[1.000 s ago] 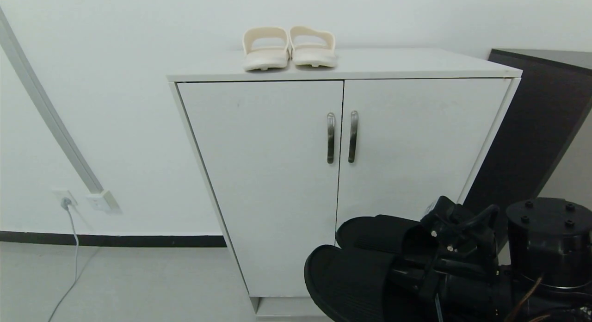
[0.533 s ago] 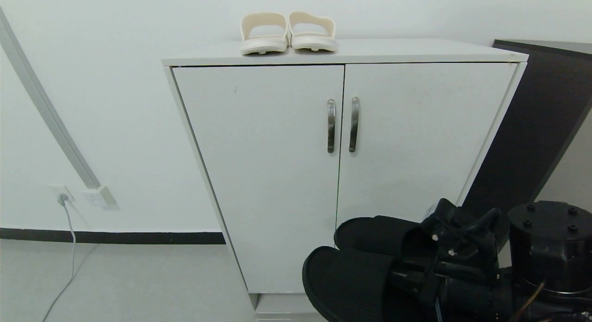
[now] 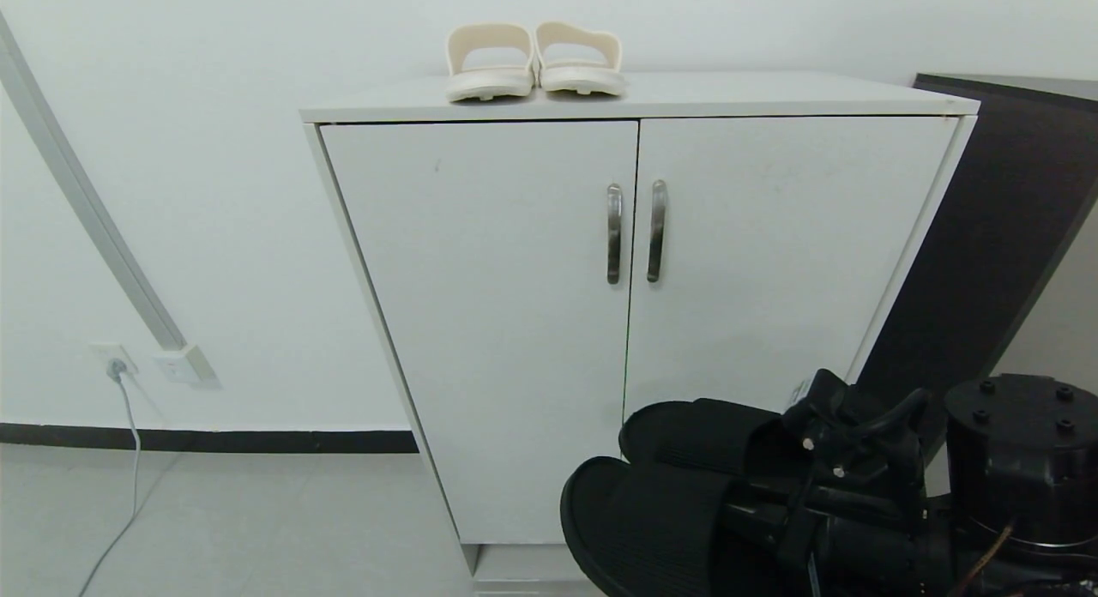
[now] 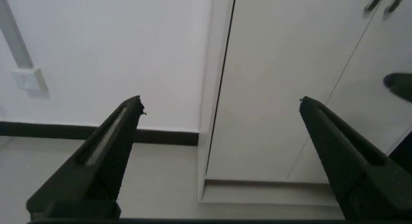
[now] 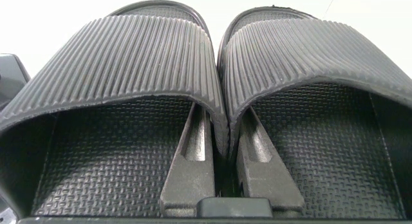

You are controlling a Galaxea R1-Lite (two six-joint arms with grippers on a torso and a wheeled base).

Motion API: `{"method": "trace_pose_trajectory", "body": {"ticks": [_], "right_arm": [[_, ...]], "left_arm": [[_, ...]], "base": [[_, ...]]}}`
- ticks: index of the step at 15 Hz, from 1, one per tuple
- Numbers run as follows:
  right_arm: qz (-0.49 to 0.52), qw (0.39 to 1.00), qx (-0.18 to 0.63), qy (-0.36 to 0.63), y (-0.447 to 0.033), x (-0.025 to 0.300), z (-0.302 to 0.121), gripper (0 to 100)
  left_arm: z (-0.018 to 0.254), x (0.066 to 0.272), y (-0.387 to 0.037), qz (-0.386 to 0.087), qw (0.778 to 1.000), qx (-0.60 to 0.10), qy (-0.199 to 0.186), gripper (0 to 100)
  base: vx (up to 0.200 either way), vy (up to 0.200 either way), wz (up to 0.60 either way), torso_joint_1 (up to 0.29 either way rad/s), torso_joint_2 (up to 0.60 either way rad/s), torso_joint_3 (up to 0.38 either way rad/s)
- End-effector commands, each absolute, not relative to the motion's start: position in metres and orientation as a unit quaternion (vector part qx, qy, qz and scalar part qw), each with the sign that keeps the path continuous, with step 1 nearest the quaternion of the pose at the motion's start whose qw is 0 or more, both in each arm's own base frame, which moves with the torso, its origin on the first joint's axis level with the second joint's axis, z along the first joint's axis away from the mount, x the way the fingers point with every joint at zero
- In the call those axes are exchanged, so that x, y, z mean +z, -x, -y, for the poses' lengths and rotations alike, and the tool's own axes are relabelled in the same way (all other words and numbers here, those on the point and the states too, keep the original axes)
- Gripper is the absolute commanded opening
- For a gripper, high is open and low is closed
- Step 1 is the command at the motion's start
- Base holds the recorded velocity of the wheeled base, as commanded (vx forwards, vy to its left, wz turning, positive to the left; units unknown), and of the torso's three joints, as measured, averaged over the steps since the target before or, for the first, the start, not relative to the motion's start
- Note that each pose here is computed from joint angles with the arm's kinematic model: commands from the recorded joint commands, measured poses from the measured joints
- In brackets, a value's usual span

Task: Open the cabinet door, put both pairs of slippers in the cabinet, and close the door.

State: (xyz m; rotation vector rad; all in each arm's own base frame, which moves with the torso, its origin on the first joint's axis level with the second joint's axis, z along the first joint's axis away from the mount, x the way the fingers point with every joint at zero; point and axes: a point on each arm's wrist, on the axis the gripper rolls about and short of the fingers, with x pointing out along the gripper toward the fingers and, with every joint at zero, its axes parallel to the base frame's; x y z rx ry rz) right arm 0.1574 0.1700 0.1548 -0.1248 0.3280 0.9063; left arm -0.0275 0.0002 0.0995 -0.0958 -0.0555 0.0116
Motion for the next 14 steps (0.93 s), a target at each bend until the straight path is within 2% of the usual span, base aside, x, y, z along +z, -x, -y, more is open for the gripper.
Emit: {"method": "trace_pose_trajectory", "body": {"ticks": [1, 3, 6, 7, 9, 11, 14], "right_arm": [[-0.154, 0.885, 0.436, 0.059, -0.158, 0.155, -0.171, 0], [-0.152, 0.884, 0.439, 0.057, -0.157, 0.155, -0.171, 0], [-0.153, 0.883, 0.440, 0.058, -0.156, 0.154, -0.171, 0], [-0.153, 0.883, 0.440, 0.058, -0.157, 0.154, -0.171, 0], [-0.156, 0.882, 0.441, 0.059, -0.157, 0.153, -0.172, 0], [-0.158, 0.882, 0.441, 0.060, -0.157, 0.152, -0.172, 0], [-0.162, 0.881, 0.440, 0.061, -0.158, 0.150, -0.173, 0]], "left_arm": [[0.001, 0.123, 0.019, -0.006, 0.998, -0.010, 0.059, 100], [0.003, 0.126, 0.009, -0.042, 0.995, -0.061, 0.062, 100], [0.005, 0.136, -0.004, -0.068, 0.990, -0.108, 0.068, 100], [0.006, 0.149, -0.016, -0.079, 0.985, -0.139, 0.072, 100], [0.008, 0.165, -0.037, -0.087, 0.979, -0.170, 0.075, 100], [0.011, 0.174, -0.061, -0.091, 0.966, -0.229, 0.077, 100], [0.017, 0.183, -0.102, -0.101, 0.959, -0.254, 0.077, 100]], "base": [[0.000, 0.000, 0.00, 0.000, 0.00, 0.000], [0.000, 0.000, 0.00, 0.000, 0.00, 0.000], [0.000, 0.000, 0.00, 0.000, 0.00, 0.000], [0.000, 0.000, 0.00, 0.000, 0.00, 0.000], [0.000, 0.000, 0.00, 0.000, 0.00, 0.000], [0.000, 0.000, 0.00, 0.000, 0.00, 0.000], [0.000, 0.000, 0.00, 0.000, 0.00, 0.000]]}}
